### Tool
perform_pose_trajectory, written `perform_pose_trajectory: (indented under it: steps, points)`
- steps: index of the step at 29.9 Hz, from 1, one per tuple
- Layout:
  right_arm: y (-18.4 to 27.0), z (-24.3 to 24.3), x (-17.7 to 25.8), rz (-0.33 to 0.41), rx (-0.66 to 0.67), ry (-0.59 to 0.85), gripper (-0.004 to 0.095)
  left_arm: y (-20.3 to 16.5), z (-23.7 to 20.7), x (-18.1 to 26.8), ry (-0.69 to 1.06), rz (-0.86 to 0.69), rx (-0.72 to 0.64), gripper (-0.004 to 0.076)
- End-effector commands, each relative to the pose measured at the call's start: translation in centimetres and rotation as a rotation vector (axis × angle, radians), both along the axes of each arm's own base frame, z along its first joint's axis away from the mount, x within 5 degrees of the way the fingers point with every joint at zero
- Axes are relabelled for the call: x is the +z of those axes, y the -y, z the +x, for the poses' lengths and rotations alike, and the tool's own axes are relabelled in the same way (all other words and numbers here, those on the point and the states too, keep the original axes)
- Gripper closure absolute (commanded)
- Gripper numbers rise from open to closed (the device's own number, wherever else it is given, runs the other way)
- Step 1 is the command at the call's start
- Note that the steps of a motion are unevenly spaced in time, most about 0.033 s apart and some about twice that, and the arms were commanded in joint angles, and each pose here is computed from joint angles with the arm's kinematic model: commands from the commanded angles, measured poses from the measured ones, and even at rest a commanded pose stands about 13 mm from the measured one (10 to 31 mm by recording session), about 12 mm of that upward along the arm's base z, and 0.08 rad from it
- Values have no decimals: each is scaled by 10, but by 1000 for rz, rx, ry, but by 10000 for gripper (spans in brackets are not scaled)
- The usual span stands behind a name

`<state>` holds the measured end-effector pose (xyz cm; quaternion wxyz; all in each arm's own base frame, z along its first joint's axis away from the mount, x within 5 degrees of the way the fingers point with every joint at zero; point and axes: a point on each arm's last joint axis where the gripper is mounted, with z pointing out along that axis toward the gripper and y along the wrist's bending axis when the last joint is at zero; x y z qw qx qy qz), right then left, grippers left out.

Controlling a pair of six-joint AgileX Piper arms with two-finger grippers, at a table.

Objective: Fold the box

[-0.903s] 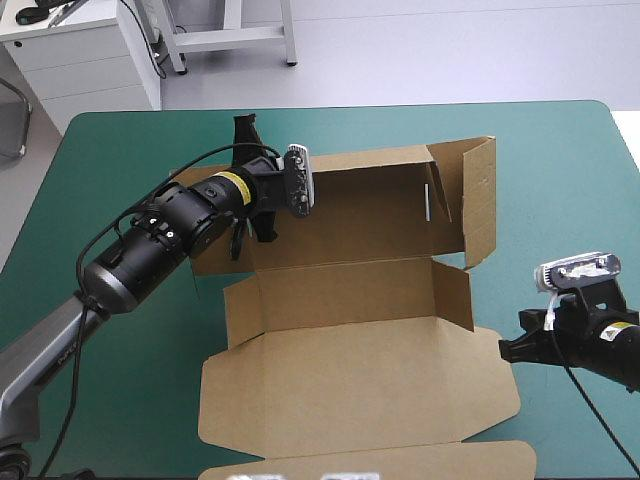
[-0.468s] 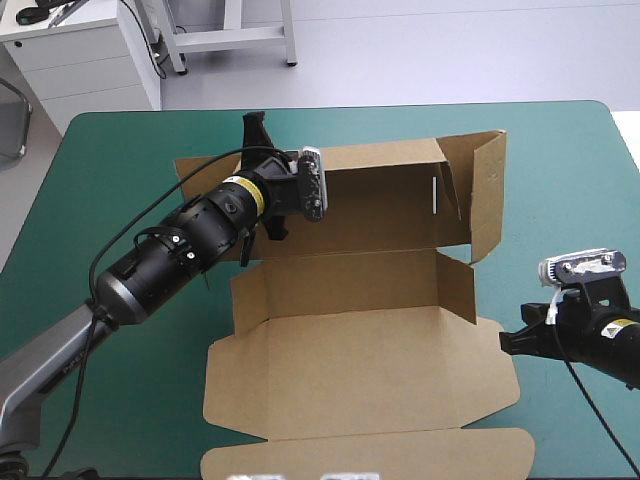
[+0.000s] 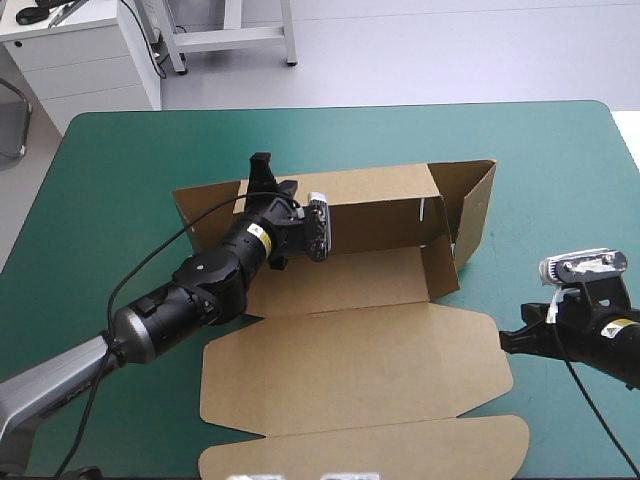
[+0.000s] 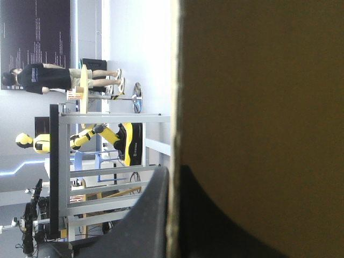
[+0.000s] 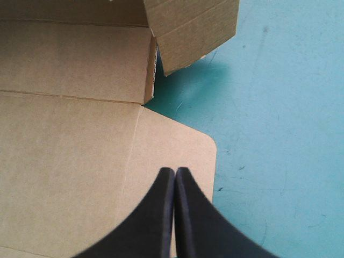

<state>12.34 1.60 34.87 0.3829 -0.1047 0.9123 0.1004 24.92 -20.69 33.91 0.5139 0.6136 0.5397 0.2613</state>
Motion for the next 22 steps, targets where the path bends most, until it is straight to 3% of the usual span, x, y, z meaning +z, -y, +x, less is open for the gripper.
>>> perform_pose_trajectory:
  steps: [1,8,14,22]
  points:
    - [0,2,11,23,-20,73,927,-9,-17,14,65,-44,-56,731]
    - [-1,2,12,45,-22,73,927,-15,-26,-12,-18,-54,-65,731]
    - [-1,2,12,49,-25,72,928,-7,-31,-14,-34,-85,-158,731]
    - [-3,2,14,44,3,101,912,-11,-25,-23,-51,-49,-81,731]
